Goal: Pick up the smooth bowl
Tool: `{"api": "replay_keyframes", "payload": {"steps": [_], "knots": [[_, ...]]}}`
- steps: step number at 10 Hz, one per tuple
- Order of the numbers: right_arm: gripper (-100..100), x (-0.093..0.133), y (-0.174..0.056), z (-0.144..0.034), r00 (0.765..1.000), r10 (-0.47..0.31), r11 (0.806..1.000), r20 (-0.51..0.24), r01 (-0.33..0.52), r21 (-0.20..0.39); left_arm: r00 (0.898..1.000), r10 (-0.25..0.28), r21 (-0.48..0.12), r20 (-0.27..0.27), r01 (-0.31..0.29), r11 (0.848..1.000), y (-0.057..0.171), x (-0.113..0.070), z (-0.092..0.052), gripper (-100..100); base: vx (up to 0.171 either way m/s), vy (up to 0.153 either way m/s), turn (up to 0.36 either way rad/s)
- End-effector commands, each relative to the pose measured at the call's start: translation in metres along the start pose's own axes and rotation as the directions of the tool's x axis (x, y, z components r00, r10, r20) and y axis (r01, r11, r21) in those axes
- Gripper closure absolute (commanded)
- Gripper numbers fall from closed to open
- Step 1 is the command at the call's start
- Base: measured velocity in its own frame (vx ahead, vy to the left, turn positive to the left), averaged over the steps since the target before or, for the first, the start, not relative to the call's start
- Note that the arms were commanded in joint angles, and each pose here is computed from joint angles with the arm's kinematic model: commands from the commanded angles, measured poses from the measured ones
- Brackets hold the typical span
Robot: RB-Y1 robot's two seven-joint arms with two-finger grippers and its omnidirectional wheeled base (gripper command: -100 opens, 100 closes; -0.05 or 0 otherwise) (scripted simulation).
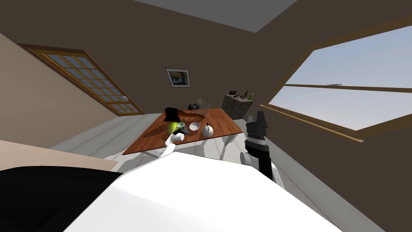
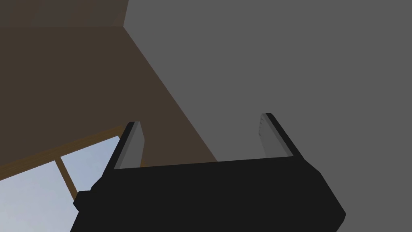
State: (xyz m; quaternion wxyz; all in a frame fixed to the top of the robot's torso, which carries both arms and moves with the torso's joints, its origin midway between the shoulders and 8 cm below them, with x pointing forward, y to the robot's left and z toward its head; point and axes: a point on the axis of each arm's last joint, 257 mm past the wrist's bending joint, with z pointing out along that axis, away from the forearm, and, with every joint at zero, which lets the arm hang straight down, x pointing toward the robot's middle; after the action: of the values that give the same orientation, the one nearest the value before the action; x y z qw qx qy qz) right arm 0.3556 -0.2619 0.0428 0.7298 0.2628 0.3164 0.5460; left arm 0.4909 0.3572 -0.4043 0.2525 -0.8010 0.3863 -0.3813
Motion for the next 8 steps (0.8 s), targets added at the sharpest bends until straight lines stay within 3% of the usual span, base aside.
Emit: {"api": "replay_keyframes", "payload": {"steps": [1,8], "knots": [[0,0.000,0.000,0.000,1.000,0.000,1.000,0.000,0.000,0.000,1.000,-0.022,-0.060,0.008,0.022,0.998,0.019,0.004,0.007,-100,0.056,-0.058,-0.049],[0,0.000,0.000,0.000,1.000,0.000,1.000,0.000,0.000,0.000,0.998,-0.049,-0.241,0.029,0.055,0.969,0.072,0.024,0.024,-100,0.051,-0.047,-0.068]]}}
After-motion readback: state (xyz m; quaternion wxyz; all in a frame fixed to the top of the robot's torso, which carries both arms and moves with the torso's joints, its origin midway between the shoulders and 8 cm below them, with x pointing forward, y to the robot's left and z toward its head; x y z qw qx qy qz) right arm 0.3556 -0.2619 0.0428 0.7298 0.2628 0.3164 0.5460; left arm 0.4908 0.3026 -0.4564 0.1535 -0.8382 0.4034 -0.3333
